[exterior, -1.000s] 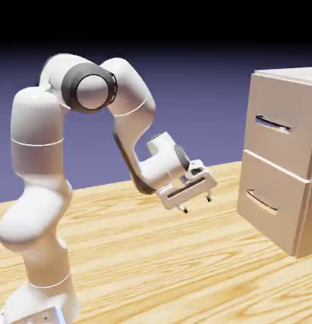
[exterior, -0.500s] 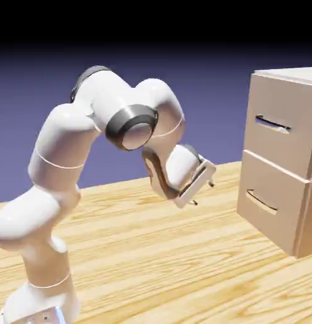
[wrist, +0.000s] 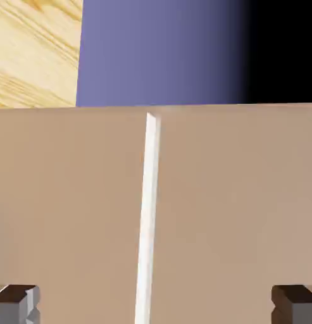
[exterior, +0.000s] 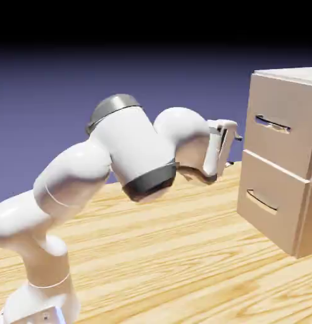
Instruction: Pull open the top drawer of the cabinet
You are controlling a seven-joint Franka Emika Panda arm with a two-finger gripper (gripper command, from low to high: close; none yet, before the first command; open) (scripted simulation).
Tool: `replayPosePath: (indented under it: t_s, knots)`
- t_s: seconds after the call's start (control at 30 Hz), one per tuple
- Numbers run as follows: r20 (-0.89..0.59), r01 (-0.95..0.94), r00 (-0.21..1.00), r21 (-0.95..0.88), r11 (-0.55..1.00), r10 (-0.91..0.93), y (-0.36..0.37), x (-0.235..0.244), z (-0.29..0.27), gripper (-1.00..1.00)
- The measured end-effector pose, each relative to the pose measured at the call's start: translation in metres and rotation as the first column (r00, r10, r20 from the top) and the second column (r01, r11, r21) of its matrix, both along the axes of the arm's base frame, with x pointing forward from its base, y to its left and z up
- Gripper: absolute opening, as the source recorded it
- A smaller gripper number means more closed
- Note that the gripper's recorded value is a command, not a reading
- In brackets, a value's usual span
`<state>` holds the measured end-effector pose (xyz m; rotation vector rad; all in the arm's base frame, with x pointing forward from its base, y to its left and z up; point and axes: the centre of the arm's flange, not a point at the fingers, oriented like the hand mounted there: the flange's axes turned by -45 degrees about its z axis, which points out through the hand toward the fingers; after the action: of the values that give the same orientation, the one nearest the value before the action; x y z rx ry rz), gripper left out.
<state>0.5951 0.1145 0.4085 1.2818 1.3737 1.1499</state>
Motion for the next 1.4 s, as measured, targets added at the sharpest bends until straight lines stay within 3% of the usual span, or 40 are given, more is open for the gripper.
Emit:
replayPosePath:
  t_s: [0.1,0.33,0.37,0.43,0.77,1.4]
  knots:
    - [0.144,0.043,0.989,0.025,0.999,-0.046,-0.033,0.013,0.039,0.0]
    - [0.156,0.047,0.986,0.029,0.998,-0.051,-0.036,0.059,0.043,0.0]
    - [0.156,0.048,0.986,0.028,0.998,-0.051,-0.036,0.064,0.042,-1.0]
    - [0.156,0.048,0.986,0.028,0.998,-0.051,-0.036,0.064,0.042,-1.0]
    - [0.154,0.048,0.987,0.028,0.998,-0.052,-0.036,-0.029,0.042,-1.0]
    - [0.153,0.048,0.987,0.028,0.998,-0.052,-0.036,-0.248,0.042,-1.0]
